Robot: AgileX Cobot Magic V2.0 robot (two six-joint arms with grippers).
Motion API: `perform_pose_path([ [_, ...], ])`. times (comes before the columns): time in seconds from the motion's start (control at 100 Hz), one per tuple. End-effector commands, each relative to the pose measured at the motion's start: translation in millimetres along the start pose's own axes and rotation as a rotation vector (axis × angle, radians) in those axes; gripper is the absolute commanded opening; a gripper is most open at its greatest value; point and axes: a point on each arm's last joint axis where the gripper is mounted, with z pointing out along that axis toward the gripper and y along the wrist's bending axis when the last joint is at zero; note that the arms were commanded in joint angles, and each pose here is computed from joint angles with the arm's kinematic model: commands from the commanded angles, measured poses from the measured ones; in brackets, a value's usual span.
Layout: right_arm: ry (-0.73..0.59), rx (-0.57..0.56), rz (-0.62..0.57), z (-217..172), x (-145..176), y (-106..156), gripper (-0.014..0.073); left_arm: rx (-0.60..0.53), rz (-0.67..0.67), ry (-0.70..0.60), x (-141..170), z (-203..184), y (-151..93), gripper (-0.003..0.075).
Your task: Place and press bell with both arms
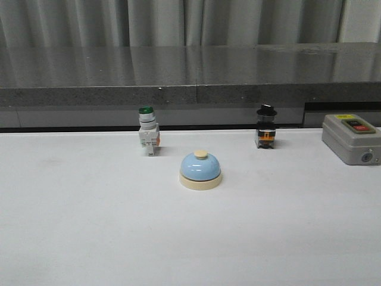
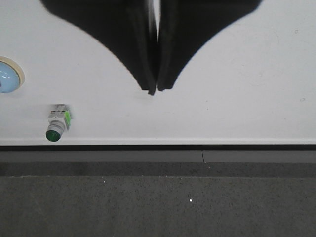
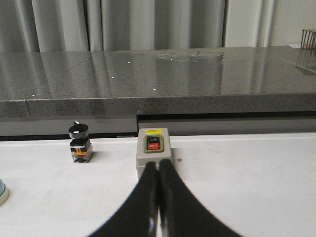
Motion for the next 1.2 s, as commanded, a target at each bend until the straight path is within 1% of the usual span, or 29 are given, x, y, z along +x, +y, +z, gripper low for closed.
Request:
perform_pose_path([
  [0.0,-0.11,0.001,-0.014,-2,-14,0,-0.006,0.017,-0.016,-0.153,-1,-15,0,-0.002],
  [0.08,-0.11,0.001,-0.014,-2,-14,0,-0.006,0.017,-0.015,-0.151,12,-21,1,-0.002],
  [0.18,-0.11,0.001,-0.014,-2,-14,0,-0.006,0.018,-0.025,-0.065,34,-27,2,-0.002],
  [0.25,-0.11,0.001,-0.014,-2,-14,0,-0.006,0.017,-0.025,-0.048,44,-34,3,-0.002],
  [0.3,-0.11,0.001,-0.014,-2,-14,0,-0.006,0.003,-0.011,-0.071,48,-39,4,-0.002],
  [0.51,-0.11,0.001,-0.014,-2,-14,0,-0.006,0.002,-0.003,-0.155,70,-56,7,-0.002],
  [0.67,-0.11,0.001,-0.014,-2,-14,0,-0.006,0.01,-0.003,-0.242,89,-57,9,-0.002],
  [0.78,-0.11,0.001,-0.014,-2,-14,0,-0.006,0.017,-0.002,-0.312,105,-45,10,-0.002],
  [0.89,-0.11,0.001,-0.014,-2,-14,0,-0.006,0.034,-0.01,-0.413,123,-27,11,-0.002],
  [1.04,-0.11,0.001,-0.014,-2,-14,0,-0.006,0.044,-0.01,-0.532,143,-14,13,-0.002],
  [1.11,-0.11,0.001,-0.014,-2,-14,0,-0.006,0.046,-0.01,-0.564,154,-8,14,-0.002],
  [1.19,-0.11,0.001,-0.014,-2,-14,0,-0.006,0.046,-0.01,-0.564,165,3,15,-0.002],
])
